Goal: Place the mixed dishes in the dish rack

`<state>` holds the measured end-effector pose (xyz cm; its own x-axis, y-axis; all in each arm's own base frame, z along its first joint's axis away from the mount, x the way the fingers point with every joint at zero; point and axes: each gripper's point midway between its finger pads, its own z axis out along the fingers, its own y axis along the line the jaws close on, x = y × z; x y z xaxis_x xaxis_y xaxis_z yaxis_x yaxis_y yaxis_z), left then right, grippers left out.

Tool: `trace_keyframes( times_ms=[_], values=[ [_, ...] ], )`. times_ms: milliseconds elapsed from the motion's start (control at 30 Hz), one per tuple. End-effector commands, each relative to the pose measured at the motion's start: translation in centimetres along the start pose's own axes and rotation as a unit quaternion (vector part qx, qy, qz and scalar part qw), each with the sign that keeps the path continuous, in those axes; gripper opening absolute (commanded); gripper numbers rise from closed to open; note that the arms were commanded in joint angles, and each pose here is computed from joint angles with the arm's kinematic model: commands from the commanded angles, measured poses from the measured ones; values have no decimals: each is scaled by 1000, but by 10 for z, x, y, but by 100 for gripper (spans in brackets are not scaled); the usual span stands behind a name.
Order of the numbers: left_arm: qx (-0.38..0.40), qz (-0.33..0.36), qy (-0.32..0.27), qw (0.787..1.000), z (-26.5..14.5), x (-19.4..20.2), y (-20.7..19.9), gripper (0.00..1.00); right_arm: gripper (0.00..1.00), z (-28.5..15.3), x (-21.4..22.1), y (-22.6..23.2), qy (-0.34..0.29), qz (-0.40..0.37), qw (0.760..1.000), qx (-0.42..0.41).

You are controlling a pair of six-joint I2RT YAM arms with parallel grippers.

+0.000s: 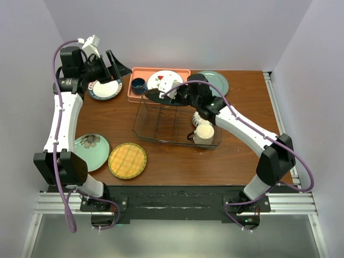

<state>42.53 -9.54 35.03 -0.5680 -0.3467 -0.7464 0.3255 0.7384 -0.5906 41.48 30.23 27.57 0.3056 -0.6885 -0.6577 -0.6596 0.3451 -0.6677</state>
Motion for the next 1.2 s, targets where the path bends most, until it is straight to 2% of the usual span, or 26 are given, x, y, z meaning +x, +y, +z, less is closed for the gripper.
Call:
trace_keyframes(
  times_ms=[0,367,967,1100,1133,1167],
  values=[
    [12,7,-7,1000,-2,-3,-4,100,0,-39,-64,-81,-95,-26,985,145],
    [13,6,-8,1000,-3,0,-4,100,0,-21,-51,-50,-88,-5,992,89],
    [11,5,-1,1000,-7,10,-4,100,0,28,-29,-21,-56,54,995,70],
    [7,1,3,1000,-7,15,0,100,12,36,-23,-22,-30,75,995,65],
    [5,0,4,1000,-7,16,1,100,21,37,-23,-28,-26,80,994,76],
    [2,2,4,1000,-7,18,2,100,25,39,-17,-23,-12,82,994,70]
  ],
)
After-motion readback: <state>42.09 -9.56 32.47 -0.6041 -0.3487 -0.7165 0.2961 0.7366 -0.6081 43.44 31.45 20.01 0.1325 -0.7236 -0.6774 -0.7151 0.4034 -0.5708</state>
